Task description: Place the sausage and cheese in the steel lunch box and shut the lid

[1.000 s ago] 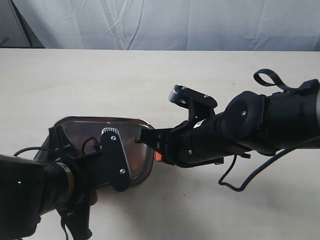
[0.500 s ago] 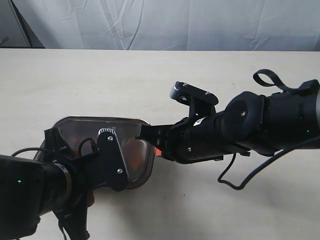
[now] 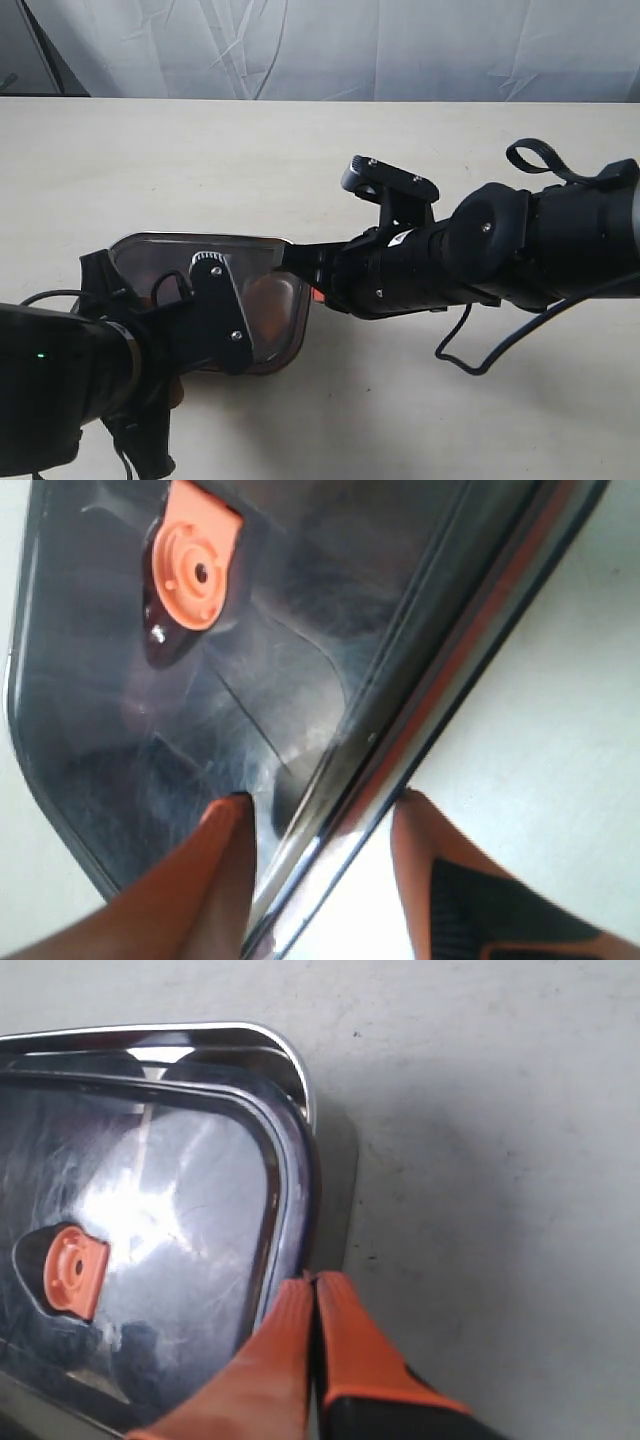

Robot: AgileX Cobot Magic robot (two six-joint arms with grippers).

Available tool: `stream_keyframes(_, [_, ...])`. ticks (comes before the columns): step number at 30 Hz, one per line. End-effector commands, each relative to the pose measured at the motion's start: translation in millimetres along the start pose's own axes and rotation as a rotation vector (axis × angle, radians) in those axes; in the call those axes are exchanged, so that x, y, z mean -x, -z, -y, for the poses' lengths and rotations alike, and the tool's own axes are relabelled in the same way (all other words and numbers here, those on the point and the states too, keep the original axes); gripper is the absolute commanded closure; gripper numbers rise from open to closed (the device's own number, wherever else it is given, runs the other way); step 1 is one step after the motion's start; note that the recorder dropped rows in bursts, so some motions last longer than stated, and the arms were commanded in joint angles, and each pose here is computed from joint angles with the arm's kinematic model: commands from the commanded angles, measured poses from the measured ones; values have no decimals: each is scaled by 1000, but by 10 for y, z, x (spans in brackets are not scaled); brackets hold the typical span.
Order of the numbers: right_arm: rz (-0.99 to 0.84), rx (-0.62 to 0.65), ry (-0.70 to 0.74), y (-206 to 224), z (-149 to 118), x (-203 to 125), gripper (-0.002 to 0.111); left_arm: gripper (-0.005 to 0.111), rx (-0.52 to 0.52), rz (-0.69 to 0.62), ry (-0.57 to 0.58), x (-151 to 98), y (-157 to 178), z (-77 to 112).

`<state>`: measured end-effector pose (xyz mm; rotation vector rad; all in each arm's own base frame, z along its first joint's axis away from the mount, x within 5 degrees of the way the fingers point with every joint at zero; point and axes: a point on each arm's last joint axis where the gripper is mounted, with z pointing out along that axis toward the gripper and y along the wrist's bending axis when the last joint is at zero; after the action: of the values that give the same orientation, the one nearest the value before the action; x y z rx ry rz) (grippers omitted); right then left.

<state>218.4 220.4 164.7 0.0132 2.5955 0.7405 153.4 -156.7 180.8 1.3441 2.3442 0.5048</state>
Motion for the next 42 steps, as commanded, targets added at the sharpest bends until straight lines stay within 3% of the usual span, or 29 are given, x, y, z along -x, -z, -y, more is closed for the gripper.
stream_keyframes(1, [26,5,25,15,-22,31,108,64,26,-6,-4,23,28,-36])
stream_keyframes(15, [1,12,29,26,-30,10,108,64,23,33,-19,59,28,-34])
stream_keyframes(42, [-61,9,111,28,-21,-43,108,64,-3,-50,94,-94,161,-73])
